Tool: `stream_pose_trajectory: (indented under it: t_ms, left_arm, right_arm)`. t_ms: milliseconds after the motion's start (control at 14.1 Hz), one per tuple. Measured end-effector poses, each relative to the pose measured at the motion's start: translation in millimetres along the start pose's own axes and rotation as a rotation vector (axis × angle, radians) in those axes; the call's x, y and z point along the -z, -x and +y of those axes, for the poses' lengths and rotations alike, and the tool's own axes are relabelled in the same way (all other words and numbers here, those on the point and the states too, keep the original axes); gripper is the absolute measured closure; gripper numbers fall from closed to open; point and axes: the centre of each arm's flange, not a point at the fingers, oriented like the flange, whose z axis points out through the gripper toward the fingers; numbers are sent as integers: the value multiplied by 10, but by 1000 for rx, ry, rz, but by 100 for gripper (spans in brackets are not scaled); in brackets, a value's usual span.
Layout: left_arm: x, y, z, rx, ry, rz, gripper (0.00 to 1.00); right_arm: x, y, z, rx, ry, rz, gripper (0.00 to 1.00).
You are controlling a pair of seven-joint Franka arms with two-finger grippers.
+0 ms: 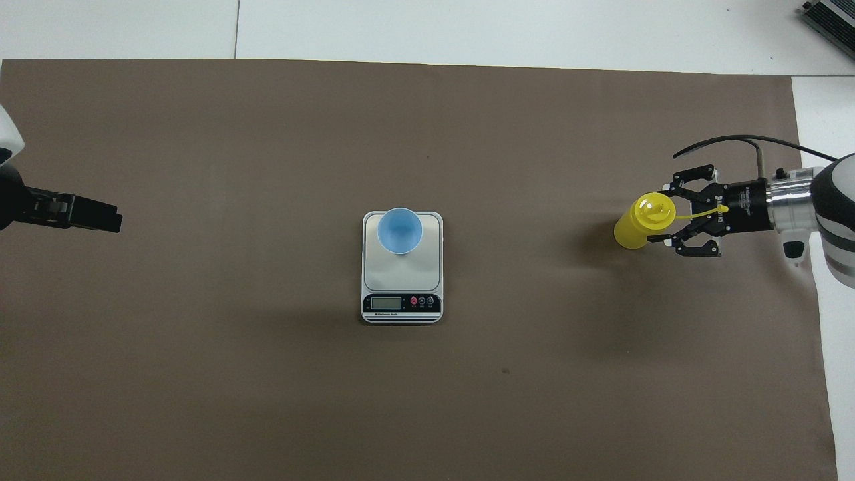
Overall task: Pour seasoning into cup on scale with both arms
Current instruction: 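Lower the yellow bottle onto the table and open the right gripper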
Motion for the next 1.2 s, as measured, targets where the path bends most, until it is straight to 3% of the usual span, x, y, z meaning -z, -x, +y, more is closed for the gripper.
stream_pose_trajectory:
  t_ms: [142,283,708,849,1203]
  left_arm:
    - [0,0,0,0,0,0,0]
    - [0,0,0,0,0,0,0]
    - [0,0,0,0,0,0,0]
    - [0,0,0,0,0,0,0]
    - [0,0,0,0,0,0,0]
  right_arm:
    - [76,11,20,19,6,35,19]
    - [195,-48,67,74,30,106,1]
    - [645,-302,202,350,136,324,0]
    - [850,-151,243,467,155,380,0]
    - [1084,307,310,818,197,422,0]
